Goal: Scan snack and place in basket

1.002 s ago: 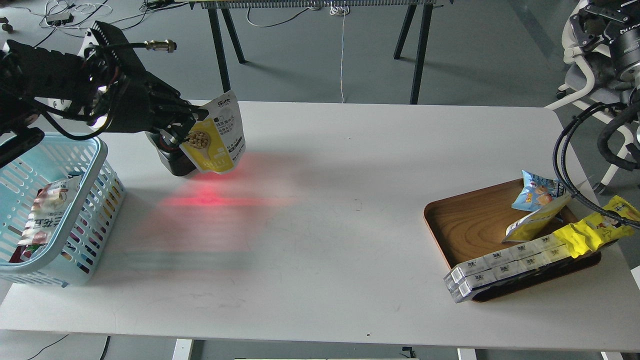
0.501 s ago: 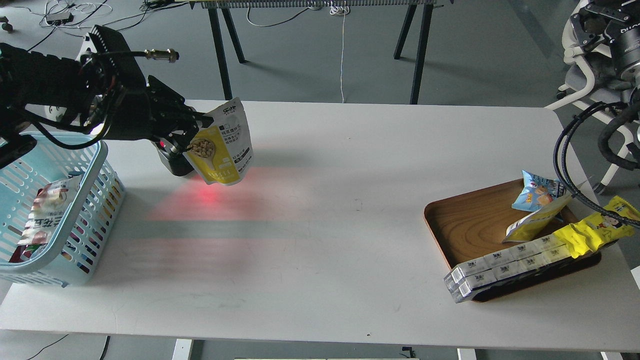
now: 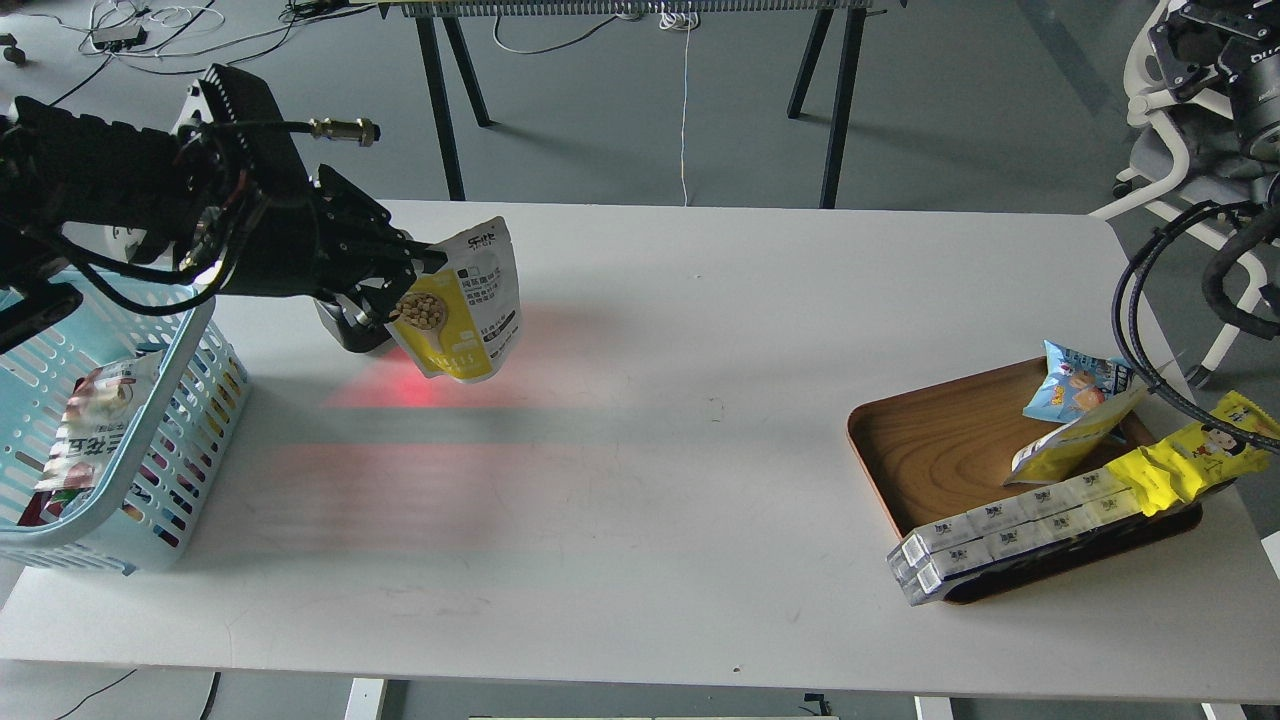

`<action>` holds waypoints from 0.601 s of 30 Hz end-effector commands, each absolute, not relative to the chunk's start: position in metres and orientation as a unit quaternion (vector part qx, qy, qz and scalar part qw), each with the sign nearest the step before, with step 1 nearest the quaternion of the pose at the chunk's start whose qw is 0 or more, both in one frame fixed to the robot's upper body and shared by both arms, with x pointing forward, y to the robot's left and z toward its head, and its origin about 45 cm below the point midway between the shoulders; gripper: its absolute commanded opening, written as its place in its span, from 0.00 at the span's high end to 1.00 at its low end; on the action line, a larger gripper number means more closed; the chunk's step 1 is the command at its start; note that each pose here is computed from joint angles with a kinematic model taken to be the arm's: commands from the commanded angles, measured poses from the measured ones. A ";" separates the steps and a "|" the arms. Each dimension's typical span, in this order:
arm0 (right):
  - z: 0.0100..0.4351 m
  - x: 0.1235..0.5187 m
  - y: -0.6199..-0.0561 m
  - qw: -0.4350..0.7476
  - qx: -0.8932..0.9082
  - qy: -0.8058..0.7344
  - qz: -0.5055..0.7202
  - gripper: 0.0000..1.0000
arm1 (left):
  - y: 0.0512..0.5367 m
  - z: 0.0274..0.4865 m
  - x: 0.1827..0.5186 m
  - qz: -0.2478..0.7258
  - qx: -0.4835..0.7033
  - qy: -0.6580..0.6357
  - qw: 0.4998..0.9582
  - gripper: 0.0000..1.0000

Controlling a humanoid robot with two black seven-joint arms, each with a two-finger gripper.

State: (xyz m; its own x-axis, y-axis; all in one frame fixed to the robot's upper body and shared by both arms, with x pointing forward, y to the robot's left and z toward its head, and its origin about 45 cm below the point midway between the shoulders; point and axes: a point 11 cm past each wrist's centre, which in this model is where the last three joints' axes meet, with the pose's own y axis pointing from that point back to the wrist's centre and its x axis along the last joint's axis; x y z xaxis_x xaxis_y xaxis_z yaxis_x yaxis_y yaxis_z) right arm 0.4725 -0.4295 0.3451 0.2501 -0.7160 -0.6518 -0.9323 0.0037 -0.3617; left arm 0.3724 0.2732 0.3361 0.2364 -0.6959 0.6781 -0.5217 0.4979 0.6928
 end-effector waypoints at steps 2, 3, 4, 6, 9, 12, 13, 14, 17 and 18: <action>0.346 0.472 -0.430 0.383 -0.692 0.596 0.141 0.01 | 0.274 0.335 0.372 -0.072 0.497 -0.613 0.610 1.00; 0.345 0.472 -0.430 0.383 -0.691 0.597 0.140 0.01 | 0.274 0.335 0.372 -0.072 0.497 -0.612 0.610 1.00; 0.345 0.472 -0.430 0.383 -0.691 0.597 0.140 0.01 | 0.275 0.335 0.372 -0.071 0.498 -0.611 0.611 1.00; 0.345 0.472 -0.430 0.383 -0.691 0.597 0.140 0.01 | 0.277 0.335 0.373 -0.070 0.500 -0.610 0.611 1.00; 0.346 0.472 -0.431 0.383 -0.691 0.596 0.140 0.01 | 0.281 0.334 0.376 -0.065 0.506 -0.605 0.611 1.00; 0.345 0.472 -0.431 0.382 -0.691 0.597 0.140 0.01 | 0.286 0.333 0.381 -0.059 0.512 -0.600 0.612 1.00; 0.346 0.472 -0.431 0.383 -0.691 0.596 0.140 0.01 | 0.287 0.333 0.382 -0.057 0.514 -0.599 0.612 1.00; 0.346 0.472 -0.431 0.383 -0.691 0.597 0.140 0.01 | 0.289 0.332 0.384 -0.055 0.516 -0.596 0.612 1.00; 0.347 0.472 -0.432 0.388 -0.689 0.596 0.140 0.01 | 0.291 0.331 0.387 -0.052 0.520 -0.593 0.613 1.00; 0.349 0.472 -0.431 0.389 -0.689 0.595 0.139 0.01 | 0.292 0.332 0.387 -0.051 0.520 -0.593 0.612 1.00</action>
State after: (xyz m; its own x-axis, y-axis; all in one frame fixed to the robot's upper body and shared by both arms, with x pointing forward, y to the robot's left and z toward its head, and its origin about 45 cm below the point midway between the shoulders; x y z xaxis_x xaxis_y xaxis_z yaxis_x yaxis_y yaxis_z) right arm 0.4721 -0.4316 0.3471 0.2499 -0.7155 -0.6524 -0.9305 0.0090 -0.3663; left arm 0.3850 0.2898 0.3316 0.2863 -0.6818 0.6732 -0.5496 0.4586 0.6983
